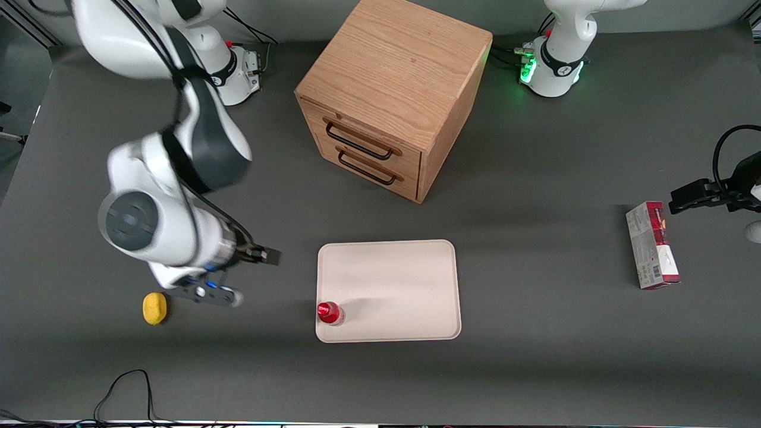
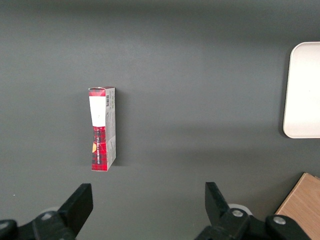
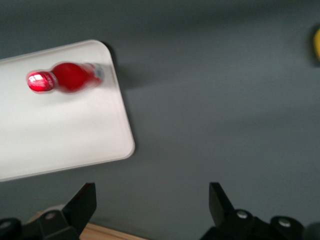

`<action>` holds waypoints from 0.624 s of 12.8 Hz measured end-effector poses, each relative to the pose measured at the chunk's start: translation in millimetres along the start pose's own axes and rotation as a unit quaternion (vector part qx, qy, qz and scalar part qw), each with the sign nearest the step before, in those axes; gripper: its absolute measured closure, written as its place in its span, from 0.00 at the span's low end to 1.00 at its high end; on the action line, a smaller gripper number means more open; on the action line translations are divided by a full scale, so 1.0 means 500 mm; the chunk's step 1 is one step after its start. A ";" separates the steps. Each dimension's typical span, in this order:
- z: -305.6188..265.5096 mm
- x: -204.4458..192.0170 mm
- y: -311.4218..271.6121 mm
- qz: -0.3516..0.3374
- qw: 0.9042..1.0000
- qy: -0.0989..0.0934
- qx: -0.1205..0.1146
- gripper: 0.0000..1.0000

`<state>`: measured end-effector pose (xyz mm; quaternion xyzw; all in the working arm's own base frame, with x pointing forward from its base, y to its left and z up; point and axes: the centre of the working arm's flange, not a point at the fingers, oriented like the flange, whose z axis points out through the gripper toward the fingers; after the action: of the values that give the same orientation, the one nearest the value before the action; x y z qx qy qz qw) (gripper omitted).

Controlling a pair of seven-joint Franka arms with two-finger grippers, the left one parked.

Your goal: Place coke bottle on tray

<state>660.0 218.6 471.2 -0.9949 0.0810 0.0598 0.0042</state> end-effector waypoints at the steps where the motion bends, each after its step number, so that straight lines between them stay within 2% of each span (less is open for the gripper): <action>1: -0.024 -0.030 0.058 -0.016 1.000 0.001 0.001 0.00; 5: -0.102 -0.163 0.285 -0.056 0.998 -0.009 0.024 0.00; 6: -0.113 -0.184 0.311 -0.059 0.998 -0.011 0.028 0.00; 8: -0.121 -0.199 0.327 -0.074 0.997 -0.015 0.019 0.00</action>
<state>543.3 72.2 543.4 -0.9969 0.0085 0.0730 0.0290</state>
